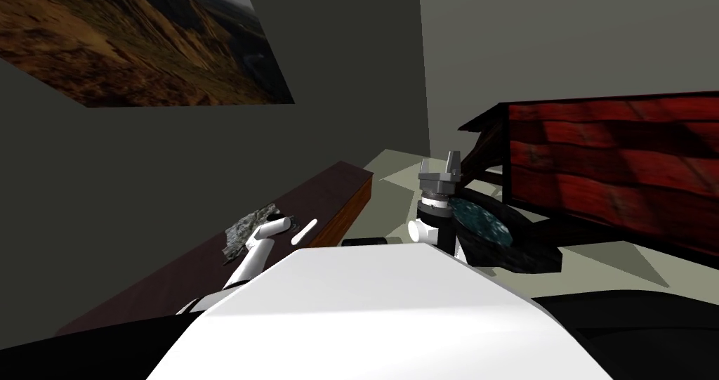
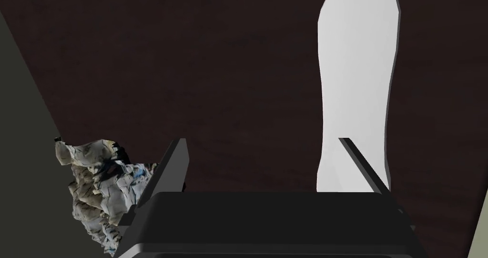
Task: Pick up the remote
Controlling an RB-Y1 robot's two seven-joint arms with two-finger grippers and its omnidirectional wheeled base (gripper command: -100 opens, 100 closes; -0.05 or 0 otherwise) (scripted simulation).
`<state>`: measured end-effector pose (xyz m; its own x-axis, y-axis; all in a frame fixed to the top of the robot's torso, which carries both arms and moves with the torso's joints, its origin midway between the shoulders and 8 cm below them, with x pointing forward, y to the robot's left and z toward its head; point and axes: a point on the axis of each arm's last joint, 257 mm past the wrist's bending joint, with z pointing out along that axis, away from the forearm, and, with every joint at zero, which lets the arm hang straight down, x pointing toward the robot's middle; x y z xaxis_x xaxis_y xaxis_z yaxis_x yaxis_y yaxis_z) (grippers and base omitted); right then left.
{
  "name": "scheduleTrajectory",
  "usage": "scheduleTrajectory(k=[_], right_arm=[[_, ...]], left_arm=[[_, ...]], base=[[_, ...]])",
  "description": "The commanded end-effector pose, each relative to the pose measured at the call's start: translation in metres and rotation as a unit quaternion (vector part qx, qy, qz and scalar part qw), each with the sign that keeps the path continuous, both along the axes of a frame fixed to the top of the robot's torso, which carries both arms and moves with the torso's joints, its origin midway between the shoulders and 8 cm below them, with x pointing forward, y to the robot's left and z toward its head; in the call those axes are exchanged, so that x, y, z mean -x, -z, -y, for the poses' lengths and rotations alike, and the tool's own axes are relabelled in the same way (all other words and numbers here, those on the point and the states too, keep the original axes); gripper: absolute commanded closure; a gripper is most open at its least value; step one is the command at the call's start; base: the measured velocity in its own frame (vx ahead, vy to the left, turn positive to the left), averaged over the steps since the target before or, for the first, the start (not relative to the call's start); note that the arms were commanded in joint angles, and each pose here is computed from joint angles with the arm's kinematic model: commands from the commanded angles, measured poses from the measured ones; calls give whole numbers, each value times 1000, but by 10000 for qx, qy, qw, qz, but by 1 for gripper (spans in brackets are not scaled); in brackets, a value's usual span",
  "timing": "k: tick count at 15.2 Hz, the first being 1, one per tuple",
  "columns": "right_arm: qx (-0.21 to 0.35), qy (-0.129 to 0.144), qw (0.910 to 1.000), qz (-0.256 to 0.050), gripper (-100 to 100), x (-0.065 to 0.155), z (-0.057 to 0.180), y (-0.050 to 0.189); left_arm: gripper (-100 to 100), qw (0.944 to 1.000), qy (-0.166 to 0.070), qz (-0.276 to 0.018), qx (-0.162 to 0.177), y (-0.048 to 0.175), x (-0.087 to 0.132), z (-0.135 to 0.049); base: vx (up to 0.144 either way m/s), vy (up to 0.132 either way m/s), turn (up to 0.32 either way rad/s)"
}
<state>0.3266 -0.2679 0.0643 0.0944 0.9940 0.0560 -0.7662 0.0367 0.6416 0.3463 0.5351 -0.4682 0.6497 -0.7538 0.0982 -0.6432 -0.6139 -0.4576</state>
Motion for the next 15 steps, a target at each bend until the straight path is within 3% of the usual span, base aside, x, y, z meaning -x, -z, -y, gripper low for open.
scheduleTrajectory(k=[1, 7, 8, 11, 12, 15], right_arm=[[0, 0, 10000, 0, 0, 0, 0, 0], [0, 0, 10000, 0, 0, 0, 0, 0], [0, 0, 10000, 0, 0, 0, 0, 0], [0, 0, 10000, 0, 0, 0, 0, 0], [0, 0, 10000, 0, 0, 0, 0, 0], [0, 0, 10000, 0, 0, 0, 0, 0]], left_arm=[[-100, 9995, -133, -241, 157, 8, 12, 1], [-100, 9949, -451, -733, 518, 26, 40, 6], [-100, 9916, -590, -932, 677, 34, 52, 10], [-100, 9871, -719, -1158, 843, 41, 65, 15], [-100, 9827, -832, -1331, 981, 46, 76, 20], [-100, 9778, -931, -1510, 1115, 52, 87, 26]], base=[[16, 19, -92], [16, 17, -75], [22, 20, -131], [22, 27, -87], [27, 31, -77], [26, 36, -72]])
